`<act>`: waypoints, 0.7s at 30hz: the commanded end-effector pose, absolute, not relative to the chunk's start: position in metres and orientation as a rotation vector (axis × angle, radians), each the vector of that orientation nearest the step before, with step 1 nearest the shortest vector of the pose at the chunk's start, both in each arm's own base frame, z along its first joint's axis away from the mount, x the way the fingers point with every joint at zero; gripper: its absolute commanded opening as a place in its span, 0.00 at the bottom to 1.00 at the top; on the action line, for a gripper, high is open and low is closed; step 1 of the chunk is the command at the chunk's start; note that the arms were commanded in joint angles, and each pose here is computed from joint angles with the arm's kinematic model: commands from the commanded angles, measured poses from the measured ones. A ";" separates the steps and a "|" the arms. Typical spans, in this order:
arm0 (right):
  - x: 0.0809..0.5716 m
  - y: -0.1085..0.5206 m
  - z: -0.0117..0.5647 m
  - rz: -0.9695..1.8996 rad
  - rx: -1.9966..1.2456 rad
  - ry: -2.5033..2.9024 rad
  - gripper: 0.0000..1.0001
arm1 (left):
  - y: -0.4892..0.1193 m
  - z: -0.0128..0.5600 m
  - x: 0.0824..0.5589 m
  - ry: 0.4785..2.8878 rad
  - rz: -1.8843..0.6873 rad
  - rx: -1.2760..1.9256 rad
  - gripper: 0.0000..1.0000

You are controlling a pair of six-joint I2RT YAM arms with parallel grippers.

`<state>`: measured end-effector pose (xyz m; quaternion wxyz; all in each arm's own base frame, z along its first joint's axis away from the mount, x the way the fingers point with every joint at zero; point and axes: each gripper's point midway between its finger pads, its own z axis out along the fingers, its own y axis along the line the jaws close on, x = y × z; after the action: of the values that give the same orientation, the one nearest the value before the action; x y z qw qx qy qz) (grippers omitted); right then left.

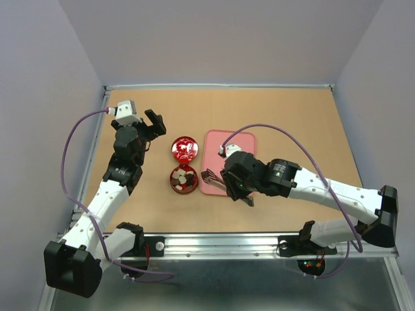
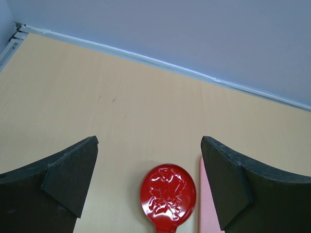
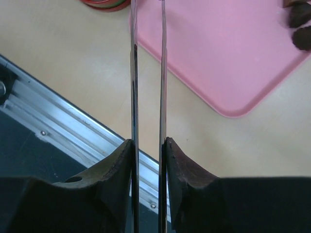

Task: Pack the chocolate

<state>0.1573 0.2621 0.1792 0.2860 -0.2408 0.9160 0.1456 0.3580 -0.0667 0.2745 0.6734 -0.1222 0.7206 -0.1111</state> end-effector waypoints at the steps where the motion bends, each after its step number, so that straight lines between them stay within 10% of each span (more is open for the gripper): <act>1: 0.150 0.296 0.205 0.499 -0.742 2.354 0.30 | -0.067 0.318 0.358 1.518 -0.281 -0.279 0.99; 21: 0.143 0.346 0.199 0.531 -0.974 2.275 0.30 | -0.067 0.315 0.357 1.522 -0.279 -0.280 0.99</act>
<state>0.1398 0.3230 0.1778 0.2730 -0.3522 0.8795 0.1668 0.3581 -0.0666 0.2747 0.6736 -0.1223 0.7204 -0.1111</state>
